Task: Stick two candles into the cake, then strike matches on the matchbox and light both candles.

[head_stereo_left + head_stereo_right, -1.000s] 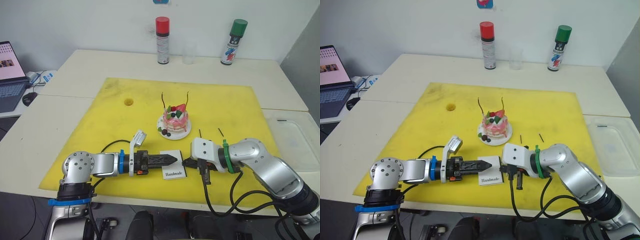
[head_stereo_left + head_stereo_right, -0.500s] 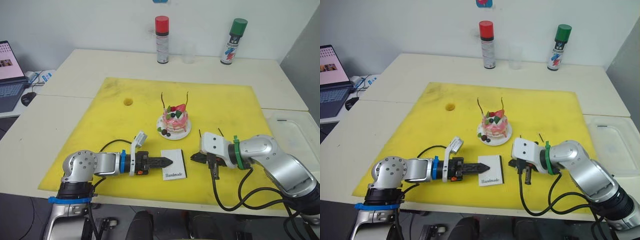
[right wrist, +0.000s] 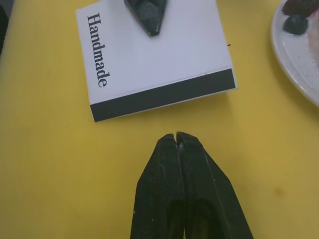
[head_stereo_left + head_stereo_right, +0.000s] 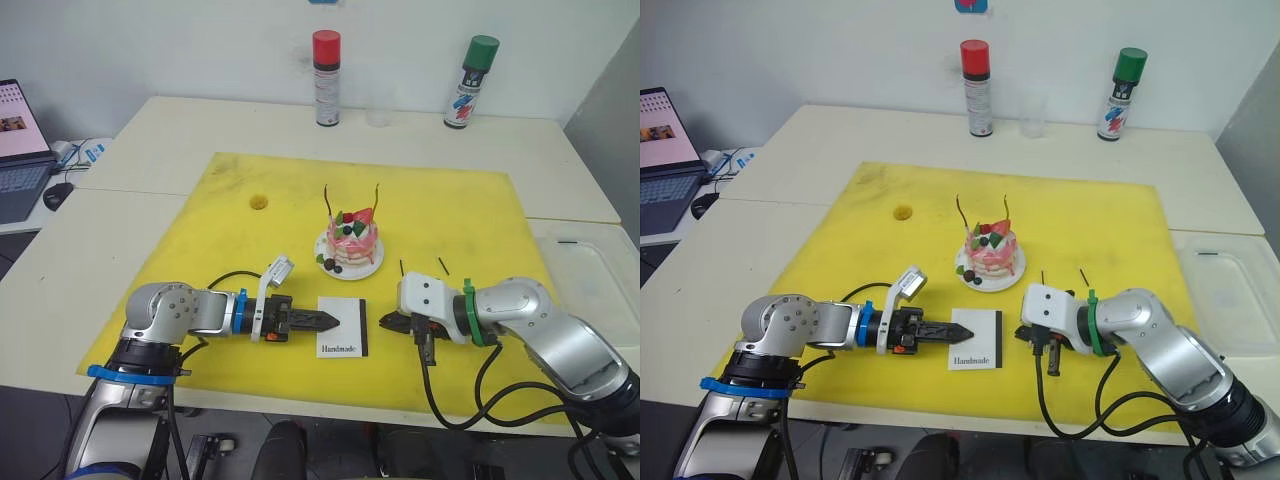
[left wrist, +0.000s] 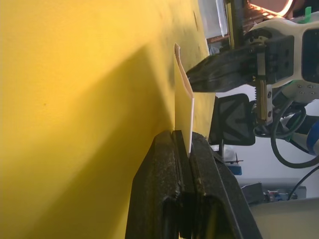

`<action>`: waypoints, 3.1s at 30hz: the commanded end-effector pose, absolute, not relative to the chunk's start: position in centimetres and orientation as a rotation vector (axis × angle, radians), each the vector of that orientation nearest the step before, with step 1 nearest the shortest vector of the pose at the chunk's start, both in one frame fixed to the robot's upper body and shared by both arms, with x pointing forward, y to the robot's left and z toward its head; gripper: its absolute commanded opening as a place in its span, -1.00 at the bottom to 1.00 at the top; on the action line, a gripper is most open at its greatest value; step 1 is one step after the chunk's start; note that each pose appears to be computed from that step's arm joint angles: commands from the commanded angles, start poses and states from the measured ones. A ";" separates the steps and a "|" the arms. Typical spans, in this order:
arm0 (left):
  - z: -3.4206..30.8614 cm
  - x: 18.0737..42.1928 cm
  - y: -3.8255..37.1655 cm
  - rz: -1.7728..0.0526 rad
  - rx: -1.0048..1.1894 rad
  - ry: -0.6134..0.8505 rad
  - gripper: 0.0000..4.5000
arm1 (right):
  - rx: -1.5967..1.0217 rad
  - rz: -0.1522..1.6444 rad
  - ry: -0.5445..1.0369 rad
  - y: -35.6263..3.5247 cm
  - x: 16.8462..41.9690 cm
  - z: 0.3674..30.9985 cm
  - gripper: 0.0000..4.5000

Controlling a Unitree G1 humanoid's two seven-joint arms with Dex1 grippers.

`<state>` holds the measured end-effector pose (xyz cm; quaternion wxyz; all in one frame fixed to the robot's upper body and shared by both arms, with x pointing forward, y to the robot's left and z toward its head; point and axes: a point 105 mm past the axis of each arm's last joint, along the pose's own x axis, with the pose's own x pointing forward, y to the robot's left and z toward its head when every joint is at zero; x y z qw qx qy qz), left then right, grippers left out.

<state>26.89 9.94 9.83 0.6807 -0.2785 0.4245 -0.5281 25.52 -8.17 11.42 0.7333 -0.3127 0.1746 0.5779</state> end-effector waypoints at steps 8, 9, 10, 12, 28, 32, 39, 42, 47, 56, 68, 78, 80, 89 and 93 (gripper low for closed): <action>9.7 26.1 9.3 -1.207 -0.673 0.971 -0.64 | -0.714 1.315 0.365 -7.0 25.0 10.5 -1.00; 9.7 26.1 9.4 -1.202 -0.675 0.968 -0.51 | -0.716 1.317 0.366 -6.9 25.0 10.4 -1.00; 9.6 26.2 9.5 -1.191 -0.673 0.966 -0.38 | -0.717 1.318 0.367 -6.9 25.1 10.4 -1.00; 9.3 26.5 9.6 -1.161 -0.673 0.955 -0.12 | -0.719 1.322 0.367 -6.9 25.1 10.3 -1.00; 9.4 26.7 9.5 -1.149 -0.676 0.925 0.13 | -0.726 1.324 0.340 -6.2 25.9 10.7 -1.00; 9.3 26.5 9.5 -1.152 -0.676 0.941 0.13 | -0.726 1.357 0.307 -5.2 25.8 11.1 -1.00; 9.2 26.6 9.5 -1.143 -0.686 0.943 0.13 | -0.722 1.382 0.284 -4.5 25.4 11.5 -1.00; 9.1 26.6 9.7 -1.134 -0.689 0.943 0.13 | -0.722 1.383 0.285 -4.5 25.4 11.5 -1.00; 8.6 26.8 10.0 -1.098 -0.683 0.957 0.05 | -0.721 1.385 0.291 -4.5 25.2 11.5 -1.00; 7.8 26.8 10.0 -1.081 -0.657 0.967 -0.99 | -0.701 1.380 0.280 -4.3 25.0 12.1 -1.00; 10.4 26.0 11.1 -1.228 -0.562 0.851 -0.99 | -0.646 1.282 0.211 -5.6 25.4 15.4 -1.00; 14.3 25.5 11.9 -1.257 -0.530 0.614 -1.00 | -0.446 0.901 0.042 -9.1 25.6 16.6 -0.28; 14.9 26.0 12.4 -1.219 -0.554 0.576 -1.00 | -0.431 0.815 0.001 -9.0 25.8 16.1 0.02; 15.7 25.7 13.2 -1.198 -0.542 0.591 -1.00 | -0.272 0.466 -0.035 -9.1 29.7 13.4 0.18; 15.9 26.2 13.3 -1.187 -0.542 0.581 -1.00 | -0.238 0.383 -0.003 -9.6 31.2 12.1 0.18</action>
